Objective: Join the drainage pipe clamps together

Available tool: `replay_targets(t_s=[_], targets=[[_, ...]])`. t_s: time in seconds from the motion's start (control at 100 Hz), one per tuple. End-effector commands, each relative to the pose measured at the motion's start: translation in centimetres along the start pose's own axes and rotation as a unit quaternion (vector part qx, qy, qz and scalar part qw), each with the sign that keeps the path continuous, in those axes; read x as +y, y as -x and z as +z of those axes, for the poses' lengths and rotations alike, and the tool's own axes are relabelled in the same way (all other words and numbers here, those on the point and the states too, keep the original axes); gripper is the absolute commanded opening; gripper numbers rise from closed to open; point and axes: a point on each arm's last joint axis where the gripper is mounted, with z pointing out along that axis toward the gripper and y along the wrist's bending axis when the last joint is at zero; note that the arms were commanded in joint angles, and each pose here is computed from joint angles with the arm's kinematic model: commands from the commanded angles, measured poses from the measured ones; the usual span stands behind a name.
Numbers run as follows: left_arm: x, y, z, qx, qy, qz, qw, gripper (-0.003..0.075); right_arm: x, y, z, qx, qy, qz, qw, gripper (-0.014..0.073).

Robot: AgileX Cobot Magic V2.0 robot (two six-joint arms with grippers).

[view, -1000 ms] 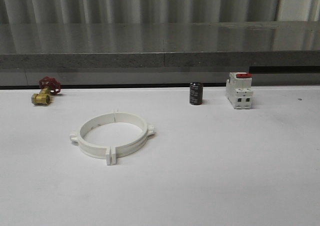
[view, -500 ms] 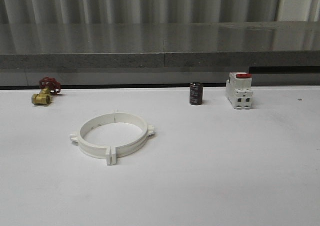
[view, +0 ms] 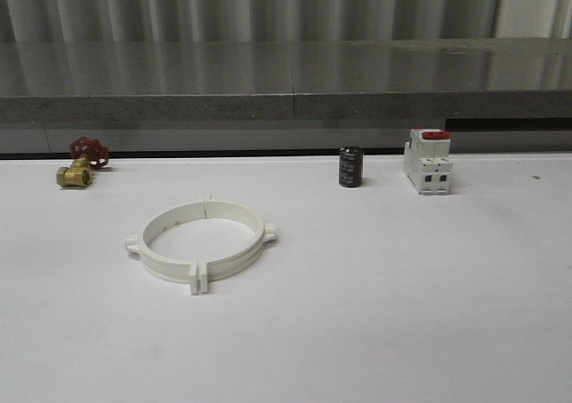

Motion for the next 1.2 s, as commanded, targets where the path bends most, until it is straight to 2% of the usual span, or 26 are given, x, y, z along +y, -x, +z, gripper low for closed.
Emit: replay_targets(t_s=[0.0,0.13,0.32,0.54,1.19], targets=[[-0.1,1.5,-0.3,-0.047,-0.002,-0.002,0.999,-0.0021,0.1,0.4,-0.2,-0.077,0.004,-0.015,0.997,-0.0066],[-0.1,1.5,-0.3,-0.047,-0.002,-0.002,0.999,-0.0021,-0.2,-1.4,-0.3,-0.127,-0.010,-0.008,0.992,-0.0066],[-0.1,1.5,-0.3,-0.047,-0.002,-0.002,0.999,-0.0021,-0.4,-2.0,-1.1,-0.146,-0.031,-0.025,0.988,-0.0066],[-0.1,1.5,-0.3,-0.047,-0.002,-0.002,0.999,-0.0021,-0.4,-2.5,-1.8,-0.144,-0.030,0.001,0.989,-0.0066],[-0.1,1.5,-0.3,-0.047,-0.002,-0.002,0.999,-0.0021,-0.4,-2.5,-1.7,-0.139,-0.030,0.001,0.990,-0.0066]])
